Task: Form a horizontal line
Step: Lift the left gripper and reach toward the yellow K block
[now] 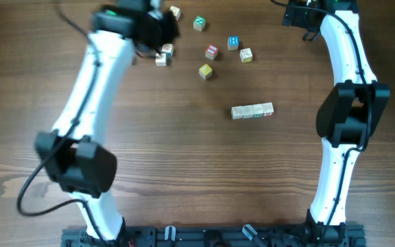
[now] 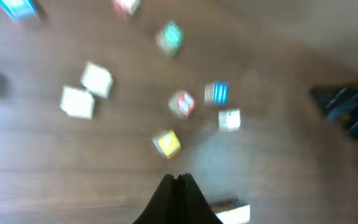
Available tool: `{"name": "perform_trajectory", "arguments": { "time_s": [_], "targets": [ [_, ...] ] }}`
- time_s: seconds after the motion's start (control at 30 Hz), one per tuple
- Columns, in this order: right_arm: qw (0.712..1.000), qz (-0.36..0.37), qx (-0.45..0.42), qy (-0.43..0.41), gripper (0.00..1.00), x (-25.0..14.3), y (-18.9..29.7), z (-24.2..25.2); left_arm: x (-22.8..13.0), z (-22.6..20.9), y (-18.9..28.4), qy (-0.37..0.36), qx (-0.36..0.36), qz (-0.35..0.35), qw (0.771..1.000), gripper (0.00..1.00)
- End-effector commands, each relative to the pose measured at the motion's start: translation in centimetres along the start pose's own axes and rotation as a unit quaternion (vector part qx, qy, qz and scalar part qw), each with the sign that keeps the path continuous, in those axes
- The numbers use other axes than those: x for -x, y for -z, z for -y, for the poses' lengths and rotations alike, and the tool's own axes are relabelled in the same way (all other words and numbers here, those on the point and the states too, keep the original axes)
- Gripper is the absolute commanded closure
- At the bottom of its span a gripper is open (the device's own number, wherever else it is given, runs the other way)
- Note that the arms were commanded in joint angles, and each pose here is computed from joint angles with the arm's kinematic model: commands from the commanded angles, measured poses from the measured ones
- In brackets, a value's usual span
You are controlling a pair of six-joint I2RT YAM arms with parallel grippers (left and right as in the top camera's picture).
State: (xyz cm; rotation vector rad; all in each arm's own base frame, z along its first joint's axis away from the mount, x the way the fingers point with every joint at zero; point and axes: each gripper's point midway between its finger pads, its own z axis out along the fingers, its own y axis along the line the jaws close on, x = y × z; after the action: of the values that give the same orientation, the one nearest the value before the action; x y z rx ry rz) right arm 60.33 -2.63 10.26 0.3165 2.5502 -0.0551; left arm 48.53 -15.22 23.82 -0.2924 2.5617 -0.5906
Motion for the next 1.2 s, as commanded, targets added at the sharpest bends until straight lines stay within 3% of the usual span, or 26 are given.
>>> {"name": "perform_trajectory", "arguments": {
  "time_s": [0.0,0.17,0.2,0.3,0.37,0.43,0.57,0.7,0.93,1.03,1.17],
  "targets": [
    [1.0,0.005,0.003,0.008,0.0,0.3,0.4,-0.3,5.1,-2.9,3.8,-0.017,0.012,0.072,0.997,0.96],
    [1.0,0.005,0.003,0.008,0.0,0.3,0.4,-0.3,4.1,-6.0,-0.6,0.006,0.04,0.026,0.999,0.81],
    [1.0,0.005,0.003,0.008,0.0,0.3,0.4,-0.3,2.2,-6.0,-3.0,0.003,0.048,-0.01,0.999,0.57],
    [1.0,0.005,0.003,0.008,0.0,0.3,0.4,-0.3,-0.8,-4.8,-6.7,-0.014,0.053,-0.059,0.997,0.52],
    [1.0,0.005,0.003,0.008,0.0,0.3,0.4,-0.4,-3.2,-3.8,-9.3,-0.027,0.055,-0.092,0.994,0.34],
    [1.0,0.005,0.003,0.008,0.0,0.3,0.4,-0.4,-5.4,-2.1,-11.3,-0.045,0.054,-0.113,0.991,0.28],
    [1.0,0.005,0.003,0.008,0.0,0.3,0.4,-0.3,-9.5,-1.8,-14.2,-0.012,0.14,-0.112,0.984,0.27],
    [1.0,0.006,0.003,0.008,0.0,0.3,0.4,-0.4,-11.8,-1.0,-16.7,-0.004,0.167,-0.08,0.983,0.3],
    [1.0,0.005,0.003,0.008,0.0,0.3,0.4,-0.3,-11.2,-2.4,-18.6,0.054,0.202,-0.015,0.978,0.32],
    [1.0,0.005,0.003,0.008,0.0,0.3,0.4,-0.4,-11.0,-2.1,-19.8,0.054,0.192,-0.005,0.98,0.4],
    [1.0,0.006,0.003,0.01,0.0,0.3,0.4,-0.4,-10.5,-1.7,-20.0,0.055,0.182,0.004,0.982,0.4]
  ]
}}
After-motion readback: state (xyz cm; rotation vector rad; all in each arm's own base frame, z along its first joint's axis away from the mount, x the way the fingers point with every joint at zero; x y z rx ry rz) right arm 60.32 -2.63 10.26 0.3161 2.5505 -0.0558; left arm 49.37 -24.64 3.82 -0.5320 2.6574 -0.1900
